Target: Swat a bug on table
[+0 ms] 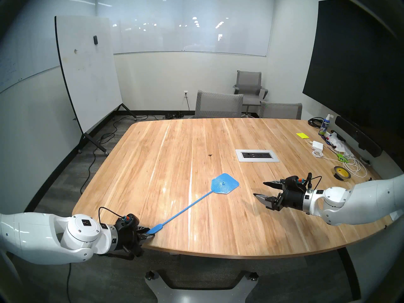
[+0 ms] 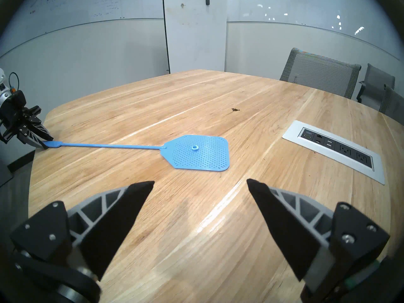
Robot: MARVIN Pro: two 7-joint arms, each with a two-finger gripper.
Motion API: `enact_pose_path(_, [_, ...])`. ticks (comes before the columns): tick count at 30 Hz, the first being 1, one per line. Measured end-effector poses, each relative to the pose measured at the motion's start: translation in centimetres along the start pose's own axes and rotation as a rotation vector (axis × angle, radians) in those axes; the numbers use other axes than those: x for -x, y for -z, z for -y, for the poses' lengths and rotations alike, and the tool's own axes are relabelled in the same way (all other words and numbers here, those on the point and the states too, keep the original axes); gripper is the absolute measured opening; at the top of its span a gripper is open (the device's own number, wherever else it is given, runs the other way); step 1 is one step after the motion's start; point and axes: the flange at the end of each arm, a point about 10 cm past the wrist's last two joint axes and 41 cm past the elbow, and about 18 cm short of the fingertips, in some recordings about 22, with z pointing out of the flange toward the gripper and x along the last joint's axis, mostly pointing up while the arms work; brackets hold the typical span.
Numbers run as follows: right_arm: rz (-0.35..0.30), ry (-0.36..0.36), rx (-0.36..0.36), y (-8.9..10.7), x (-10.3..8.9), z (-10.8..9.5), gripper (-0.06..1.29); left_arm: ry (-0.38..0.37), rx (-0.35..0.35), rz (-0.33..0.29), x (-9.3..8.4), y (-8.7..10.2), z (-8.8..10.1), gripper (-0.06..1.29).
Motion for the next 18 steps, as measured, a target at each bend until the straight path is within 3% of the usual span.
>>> enact_pose_path(18, [0.0,-0.001,0.0,-0.01,0.01,0.01,1.21,0.021,-0.04,0.01,-0.01,0.18,-0.54,0.28])
